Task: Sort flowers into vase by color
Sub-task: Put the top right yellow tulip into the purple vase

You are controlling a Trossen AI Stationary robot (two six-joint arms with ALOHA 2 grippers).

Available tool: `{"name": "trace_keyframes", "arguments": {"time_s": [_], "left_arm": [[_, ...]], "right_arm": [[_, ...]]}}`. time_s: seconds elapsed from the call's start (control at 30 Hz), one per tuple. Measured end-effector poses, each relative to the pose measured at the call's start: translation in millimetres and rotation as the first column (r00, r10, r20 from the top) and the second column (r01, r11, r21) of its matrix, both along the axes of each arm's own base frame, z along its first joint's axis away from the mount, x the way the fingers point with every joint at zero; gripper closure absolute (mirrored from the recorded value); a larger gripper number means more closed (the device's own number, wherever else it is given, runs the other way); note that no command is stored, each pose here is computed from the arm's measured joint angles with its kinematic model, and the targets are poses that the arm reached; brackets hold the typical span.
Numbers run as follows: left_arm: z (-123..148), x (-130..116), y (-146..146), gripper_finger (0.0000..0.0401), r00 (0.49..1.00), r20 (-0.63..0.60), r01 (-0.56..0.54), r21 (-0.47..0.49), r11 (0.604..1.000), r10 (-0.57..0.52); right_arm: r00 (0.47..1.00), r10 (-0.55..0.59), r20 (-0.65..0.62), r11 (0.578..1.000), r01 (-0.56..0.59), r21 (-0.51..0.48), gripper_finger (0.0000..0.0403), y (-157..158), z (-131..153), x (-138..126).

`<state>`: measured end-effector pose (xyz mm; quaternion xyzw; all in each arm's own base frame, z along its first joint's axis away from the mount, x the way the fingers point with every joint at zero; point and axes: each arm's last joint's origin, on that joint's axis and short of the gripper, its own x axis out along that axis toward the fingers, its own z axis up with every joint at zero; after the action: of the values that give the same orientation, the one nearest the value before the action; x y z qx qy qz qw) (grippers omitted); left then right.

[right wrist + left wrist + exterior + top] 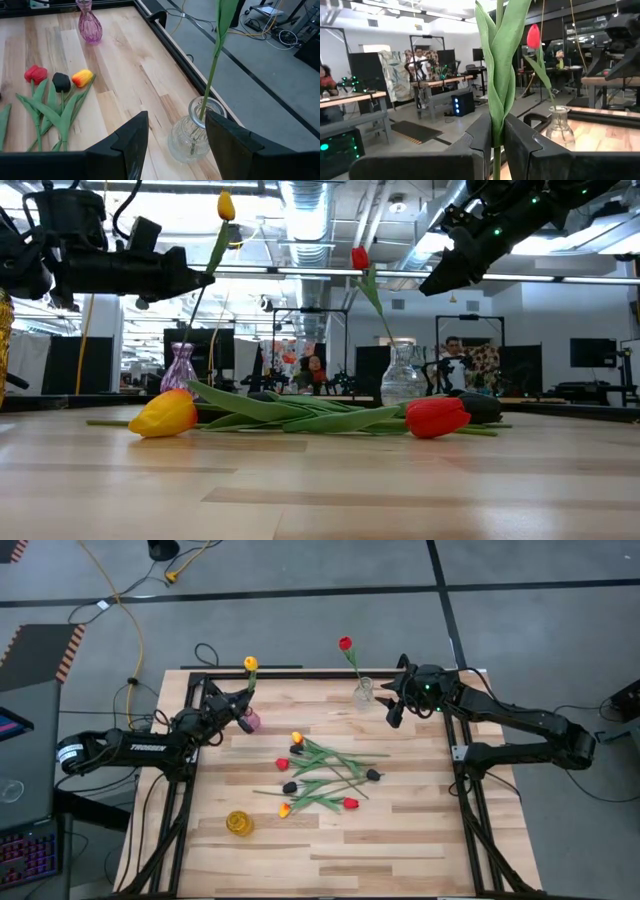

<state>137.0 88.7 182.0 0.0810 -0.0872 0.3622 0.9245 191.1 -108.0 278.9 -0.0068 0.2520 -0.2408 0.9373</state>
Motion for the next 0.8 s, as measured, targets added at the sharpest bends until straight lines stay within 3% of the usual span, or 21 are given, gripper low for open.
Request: {"name": "trace_keyframes", "arguments": {"time_s": [0.8], "left_arm": [[-7.8, 0.6, 1.5, 0.0371, 0.999, -0.039, -0.027, -0.077, 0.997, 0.024]], "right_arm": [[1.000, 0.000, 0.000, 1.000, 0.000, 0.000, 0.0179, 0.1, 0.0, 0.0]]}}
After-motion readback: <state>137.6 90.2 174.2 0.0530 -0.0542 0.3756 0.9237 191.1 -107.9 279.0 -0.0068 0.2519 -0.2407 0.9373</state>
